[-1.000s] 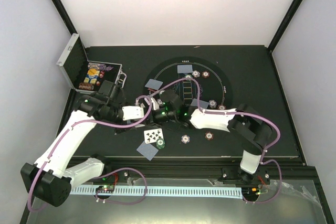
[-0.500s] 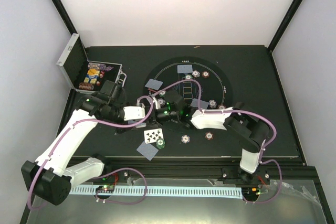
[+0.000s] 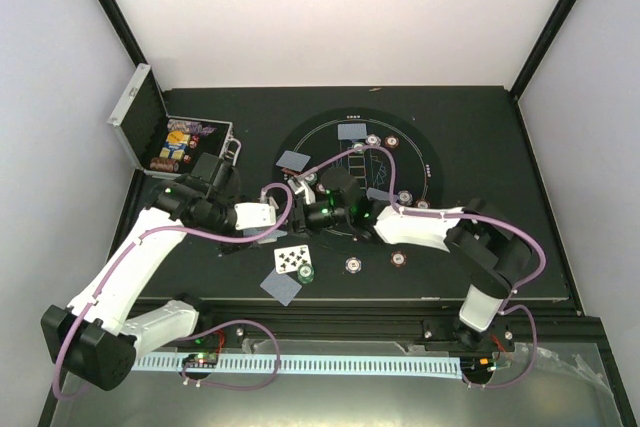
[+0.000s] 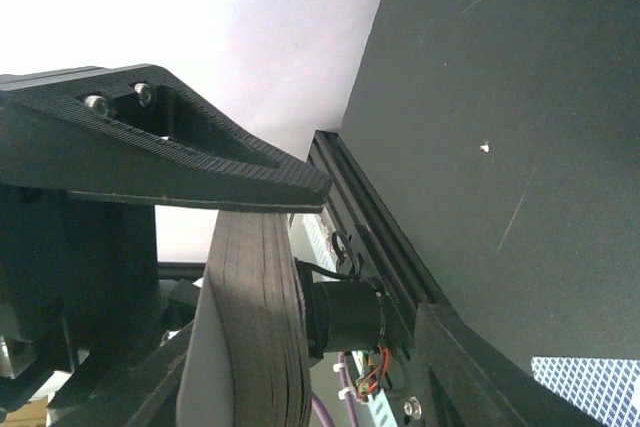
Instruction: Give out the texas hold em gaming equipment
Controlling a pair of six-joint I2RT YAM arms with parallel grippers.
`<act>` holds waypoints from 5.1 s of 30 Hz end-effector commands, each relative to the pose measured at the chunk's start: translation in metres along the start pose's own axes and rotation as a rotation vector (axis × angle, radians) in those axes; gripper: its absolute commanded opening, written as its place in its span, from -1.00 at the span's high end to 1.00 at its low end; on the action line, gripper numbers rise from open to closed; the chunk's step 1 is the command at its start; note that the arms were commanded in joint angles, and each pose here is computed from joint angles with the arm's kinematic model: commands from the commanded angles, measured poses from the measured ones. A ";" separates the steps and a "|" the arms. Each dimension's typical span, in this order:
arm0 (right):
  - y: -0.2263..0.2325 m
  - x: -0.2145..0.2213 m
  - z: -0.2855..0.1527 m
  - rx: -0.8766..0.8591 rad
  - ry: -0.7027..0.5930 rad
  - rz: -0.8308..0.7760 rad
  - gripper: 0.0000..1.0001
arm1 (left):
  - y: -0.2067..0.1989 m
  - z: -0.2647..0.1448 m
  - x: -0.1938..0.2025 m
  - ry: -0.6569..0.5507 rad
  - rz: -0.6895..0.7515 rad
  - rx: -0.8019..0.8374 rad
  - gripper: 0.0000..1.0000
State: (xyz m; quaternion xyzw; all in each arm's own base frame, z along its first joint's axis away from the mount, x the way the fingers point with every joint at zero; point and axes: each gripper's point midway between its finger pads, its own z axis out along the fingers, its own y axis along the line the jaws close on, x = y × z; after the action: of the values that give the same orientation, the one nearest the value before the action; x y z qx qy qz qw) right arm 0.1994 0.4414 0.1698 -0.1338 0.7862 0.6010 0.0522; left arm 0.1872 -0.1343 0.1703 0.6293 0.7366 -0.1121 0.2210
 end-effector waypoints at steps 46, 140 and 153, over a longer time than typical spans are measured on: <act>-0.004 -0.097 -0.088 0.144 -0.165 -0.057 0.93 | 0.003 -0.002 0.004 0.012 0.005 -0.042 0.97; -0.010 0.008 0.031 0.052 0.020 0.038 -0.57 | -0.001 -0.011 -0.006 -0.016 0.002 -0.016 0.97; -0.051 0.006 -0.004 0.163 -0.037 0.076 -0.37 | -0.001 -0.013 -0.007 -0.024 0.009 -0.024 0.97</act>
State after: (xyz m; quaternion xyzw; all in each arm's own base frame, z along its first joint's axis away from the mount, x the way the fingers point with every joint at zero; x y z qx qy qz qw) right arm 0.1961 0.4483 0.1573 -0.1217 0.7953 0.5917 0.0515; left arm 0.1848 -0.1340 0.1672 0.6241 0.7420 -0.1143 0.2164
